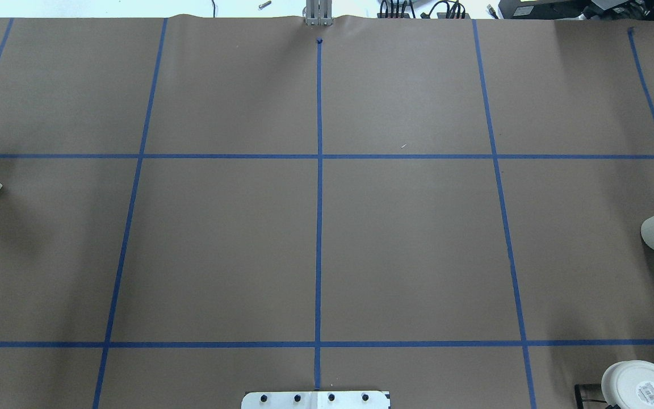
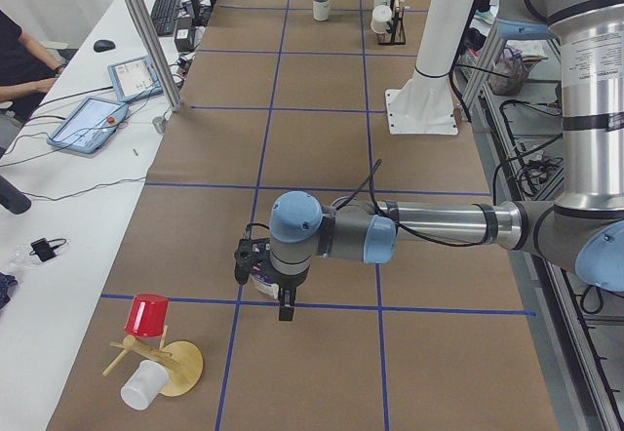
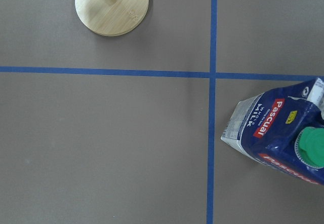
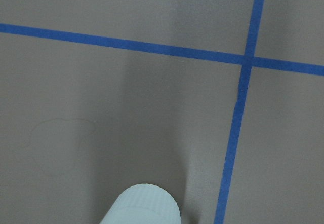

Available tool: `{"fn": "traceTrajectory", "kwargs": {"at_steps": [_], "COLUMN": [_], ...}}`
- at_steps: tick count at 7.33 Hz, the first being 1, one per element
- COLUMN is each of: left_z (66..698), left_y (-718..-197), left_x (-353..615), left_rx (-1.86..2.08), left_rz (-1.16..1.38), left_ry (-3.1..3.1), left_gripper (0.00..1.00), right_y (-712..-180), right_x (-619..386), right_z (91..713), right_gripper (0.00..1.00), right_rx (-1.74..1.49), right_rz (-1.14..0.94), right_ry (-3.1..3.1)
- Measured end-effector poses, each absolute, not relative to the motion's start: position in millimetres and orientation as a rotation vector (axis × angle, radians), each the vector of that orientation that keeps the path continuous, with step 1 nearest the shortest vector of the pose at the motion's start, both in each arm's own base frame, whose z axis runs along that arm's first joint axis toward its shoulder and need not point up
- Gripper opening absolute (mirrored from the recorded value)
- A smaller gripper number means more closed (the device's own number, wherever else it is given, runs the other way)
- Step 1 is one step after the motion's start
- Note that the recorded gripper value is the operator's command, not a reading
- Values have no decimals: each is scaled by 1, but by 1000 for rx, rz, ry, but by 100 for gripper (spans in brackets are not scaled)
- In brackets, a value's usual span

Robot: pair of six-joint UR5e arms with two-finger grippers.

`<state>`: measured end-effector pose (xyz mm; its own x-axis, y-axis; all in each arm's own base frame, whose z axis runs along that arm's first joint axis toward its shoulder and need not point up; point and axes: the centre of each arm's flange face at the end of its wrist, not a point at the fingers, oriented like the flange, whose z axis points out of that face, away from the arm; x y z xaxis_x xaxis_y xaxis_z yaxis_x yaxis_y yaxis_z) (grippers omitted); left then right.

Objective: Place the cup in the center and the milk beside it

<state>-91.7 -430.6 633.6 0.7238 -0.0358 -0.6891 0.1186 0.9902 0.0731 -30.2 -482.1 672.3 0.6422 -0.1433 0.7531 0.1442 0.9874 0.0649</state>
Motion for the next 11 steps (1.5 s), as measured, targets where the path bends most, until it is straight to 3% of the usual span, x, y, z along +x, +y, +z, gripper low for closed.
{"fn": "traceTrajectory", "kwargs": {"at_steps": [7, 8, 10, 11], "left_z": [630, 630, 630, 630], "left_y": [-435, -435, -435, -435], "left_x": [-92, -92, -92, -92], "left_rx": [123, 123, 122, 122], "left_rz": [-82, -82, -83, -82], "left_ry": [758, 758, 759, 759], "left_gripper": [98, 98, 98, 98], "right_y": [-442, -437, -435, -436], "right_x": [-45, -45, -46, -47], "right_z": [695, 698, 700, 699], "right_gripper": [99, 75, 11, 0], "right_rx": [-47, -54, -62, -63], "right_rz": [-204, -204, -199, -197], "right_ry": [-920, -917, -913, -913]}}
